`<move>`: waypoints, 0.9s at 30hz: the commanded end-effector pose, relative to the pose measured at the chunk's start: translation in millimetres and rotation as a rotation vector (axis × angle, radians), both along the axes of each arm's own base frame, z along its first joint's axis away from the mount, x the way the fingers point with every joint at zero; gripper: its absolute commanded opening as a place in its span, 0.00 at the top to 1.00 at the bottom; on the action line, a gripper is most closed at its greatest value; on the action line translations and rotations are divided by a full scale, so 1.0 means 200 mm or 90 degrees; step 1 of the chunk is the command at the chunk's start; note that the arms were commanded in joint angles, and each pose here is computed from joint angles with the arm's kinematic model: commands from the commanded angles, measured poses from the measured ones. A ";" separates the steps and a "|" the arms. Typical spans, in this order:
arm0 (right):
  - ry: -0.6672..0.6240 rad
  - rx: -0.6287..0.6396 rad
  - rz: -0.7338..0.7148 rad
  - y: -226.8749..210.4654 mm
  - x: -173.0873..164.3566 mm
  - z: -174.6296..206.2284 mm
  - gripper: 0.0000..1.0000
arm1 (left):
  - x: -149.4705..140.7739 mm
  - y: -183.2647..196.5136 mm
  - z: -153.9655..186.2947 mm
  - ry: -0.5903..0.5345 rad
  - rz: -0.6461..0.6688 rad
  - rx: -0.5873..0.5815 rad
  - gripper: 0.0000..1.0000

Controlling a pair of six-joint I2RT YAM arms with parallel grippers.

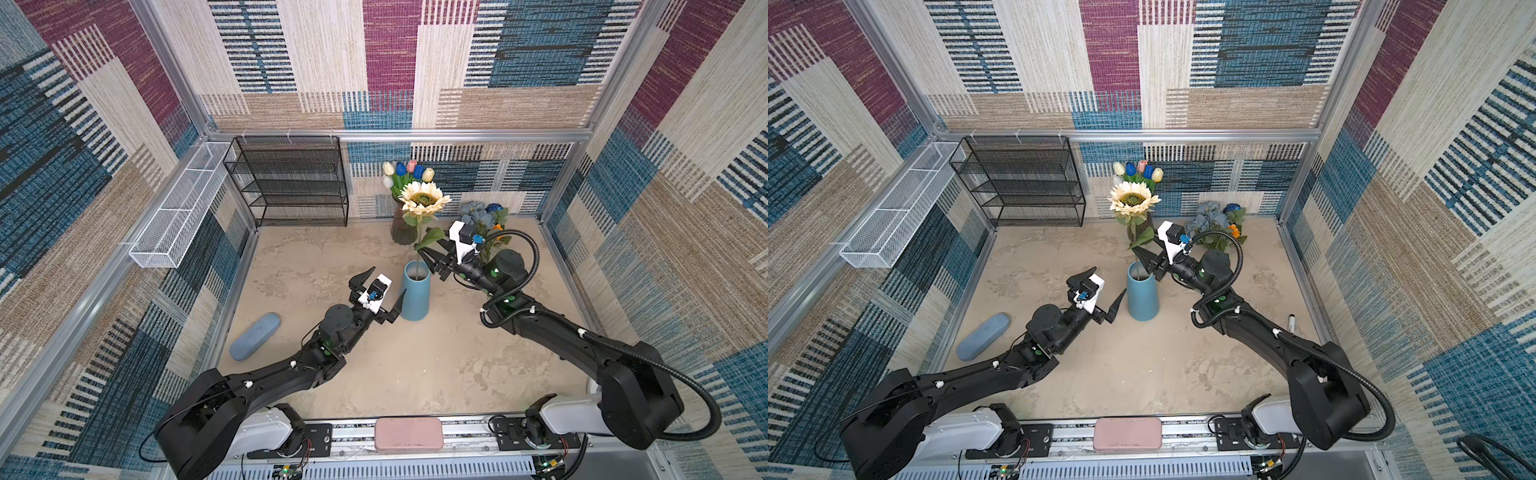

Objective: Arrange flowers in a vase
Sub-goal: Place the flower in the vase.

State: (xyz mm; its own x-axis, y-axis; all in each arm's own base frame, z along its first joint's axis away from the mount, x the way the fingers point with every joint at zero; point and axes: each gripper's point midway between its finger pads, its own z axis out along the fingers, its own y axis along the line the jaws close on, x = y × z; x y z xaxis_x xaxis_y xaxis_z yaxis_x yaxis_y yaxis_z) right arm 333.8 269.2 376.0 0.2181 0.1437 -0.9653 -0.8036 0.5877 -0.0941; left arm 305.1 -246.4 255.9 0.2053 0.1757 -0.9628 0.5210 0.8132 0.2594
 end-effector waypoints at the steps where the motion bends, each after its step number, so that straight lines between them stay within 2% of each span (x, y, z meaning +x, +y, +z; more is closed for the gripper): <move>1: -0.015 -0.014 -0.033 -0.05 -0.02 0.07 0.37 | -0.01 0.03 0.04 -0.010 0.008 -0.025 0.01; 6: -0.028 0.006 -0.093 -0.16 -0.07 0.18 0.30 | -0.01 0.05 0.06 -0.015 0.013 -0.032 0.01; 9: -0.028 0.002 -0.094 -0.17 -0.09 0.20 0.29 | -0.01 0.05 0.06 -0.016 0.014 -0.028 0.01; 20: 0.057 -0.040 -0.023 0.01 0.06 -0.03 0.45 | 0.01 0.04 0.04 -0.013 0.012 -0.031 0.01; 24: 0.087 -0.083 -0.014 0.06 0.13 -0.10 0.44 | 0.00 0.05 0.03 -0.011 0.015 -0.028 0.01; 27: 0.119 -0.126 -0.013 0.09 0.17 -0.15 0.35 | 0.00 0.06 0.03 -0.011 0.019 -0.027 0.01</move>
State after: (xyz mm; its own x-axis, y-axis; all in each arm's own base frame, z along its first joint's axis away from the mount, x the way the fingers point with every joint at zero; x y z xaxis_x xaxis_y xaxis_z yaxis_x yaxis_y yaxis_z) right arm 366.5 280.7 359.3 0.0809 0.0094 -0.9967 -0.7892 0.6113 -0.0583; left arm 304.5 -237.2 255.4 0.2083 0.1690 -0.9634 0.5046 0.8252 0.2539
